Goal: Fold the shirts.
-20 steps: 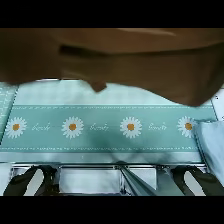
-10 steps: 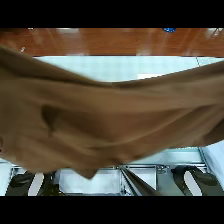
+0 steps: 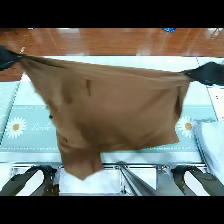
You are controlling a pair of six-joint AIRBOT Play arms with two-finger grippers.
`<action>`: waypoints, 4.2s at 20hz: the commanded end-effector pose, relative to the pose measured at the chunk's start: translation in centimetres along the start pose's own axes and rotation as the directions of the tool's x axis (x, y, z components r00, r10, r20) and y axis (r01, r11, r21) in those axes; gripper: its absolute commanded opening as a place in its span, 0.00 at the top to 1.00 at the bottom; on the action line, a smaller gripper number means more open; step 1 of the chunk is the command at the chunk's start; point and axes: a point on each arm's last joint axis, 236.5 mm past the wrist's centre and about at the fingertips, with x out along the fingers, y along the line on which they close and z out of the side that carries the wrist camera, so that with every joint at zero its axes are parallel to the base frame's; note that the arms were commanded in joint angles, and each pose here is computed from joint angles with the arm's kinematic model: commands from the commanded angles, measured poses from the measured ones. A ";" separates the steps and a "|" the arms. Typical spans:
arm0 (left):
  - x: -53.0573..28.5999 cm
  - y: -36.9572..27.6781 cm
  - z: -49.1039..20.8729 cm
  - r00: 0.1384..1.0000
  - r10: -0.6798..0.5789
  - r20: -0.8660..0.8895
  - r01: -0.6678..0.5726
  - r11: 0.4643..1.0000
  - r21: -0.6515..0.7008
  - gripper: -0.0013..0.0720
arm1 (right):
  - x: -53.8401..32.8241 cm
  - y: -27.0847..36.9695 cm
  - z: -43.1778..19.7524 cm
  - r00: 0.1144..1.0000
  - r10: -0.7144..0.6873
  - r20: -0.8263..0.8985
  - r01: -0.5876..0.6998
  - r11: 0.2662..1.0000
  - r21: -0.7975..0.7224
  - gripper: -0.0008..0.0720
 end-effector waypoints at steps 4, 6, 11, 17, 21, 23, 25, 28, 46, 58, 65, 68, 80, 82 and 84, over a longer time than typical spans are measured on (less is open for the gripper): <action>18.2 5.3 -1.4 0.988 -0.080 -0.129 0.051 0.977 -0.209 0.96 | 15.1 -8.4 3.7 0.998 0.060 -0.008 -0.056 0.961 0.271 0.96; 21.2 5.5 -1.3 0.982 -0.129 -0.139 0.088 0.959 -0.269 0.95 | 17.9 -9.6 5.6 0.995 0.090 0.041 -0.099 0.932 0.350 0.96; 21.0 5.6 -1.1 0.964 -0.194 -0.184 0.132 0.945 -0.300 0.29 | 18.3 -8.8 9.6 0.965 0.229 0.126 -0.261 0.852 0.454 0.43; 8.8 14.5 -9.0 0.856 -0.140 -0.498 -0.057 0.931 -0.361 0.29 | 6.4 -14.9 4.2 0.990 0.088 -0.114 -0.037 0.919 0.393 0.44; 4.0 15.3 -18.1 0.872 -0.124 -0.474 -0.156 0.847 -0.508 0.29 | 3.0 -19.2 -6.0 0.968 -0.144 -0.205 0.226 0.854 0.469 0.44; 2.6 15.1 -23.0 0.849 -0.171 -0.501 -0.212 0.757 -0.618 0.29 | 3.1 -17.2 -10.6 0.977 -0.084 -0.198 0.175 0.846 0.504 0.44; 2.6 13.8 -26.3 0.822 -0.238 -0.517 -0.219 0.707 -0.673 0.29 | 3.2 -15.3 -13.3 0.986 -0.032 -0.161 0.116 0.832 0.542 0.44; 4.1 11.4 -27.9 0.816 -0.306 -0.490 -0.159 0.697 -0.699 0.29 | 3.1 -14.1 -15.4 0.987 -0.019 -0.157 0.105 0.823 0.559 0.44; 9.2 5.7 -32.3 0.701 -0.321 -0.636 -0.140 0.813 -0.565 0.96 | -0.7 -20.5 -22.2 0.952 -0.156 -0.265 0.304 0.610 0.732 0.44; 9.3 5.7 -32.3 0.703 -0.319 -0.636 -0.141 0.814 -0.564 0.95 | 7.6 -18.2 -24.0 0.963 0.040 -0.268 0.195 0.586 0.787 0.44; 9.6 5.9 -32.0 0.716 -0.312 -0.625 -0.119 0.827 -0.549 0.96 | 12.2 -16.2 -20.9 0.945 0.117 -0.306 0.150 0.676 0.722 0.93; 10.1 4.9 -28.3 0.758 -0.340 -0.557 -0.049 0.821 -0.569 0.96 | 11.4 -12.9 -15.9 0.939 0.204 -0.277 0.013 0.784 0.620 0.96; -15.3 -14.5 9.9 0.880 -0.375 0.293 0.297 0.914 0.277 0.96 | -20.1 9.1 12.6 0.835 0.095 0.542 0.001 0.985 -0.173 0.96; -20.7 -16.2 11.0 0.865 -0.311 0.393 0.156 0.913 0.377 0.96 | -23.9 11.0 11.5 0.791 0.041 0.611 0.117 0.969 -0.216 0.96; -25.0 -16.8 10.9 0.844 -0.234 0.482 0.017 0.911 0.412 0.96 | -26.5 12.1 9.5 0.764 -0.015 0.645 0.213 0.949 -0.231 0.96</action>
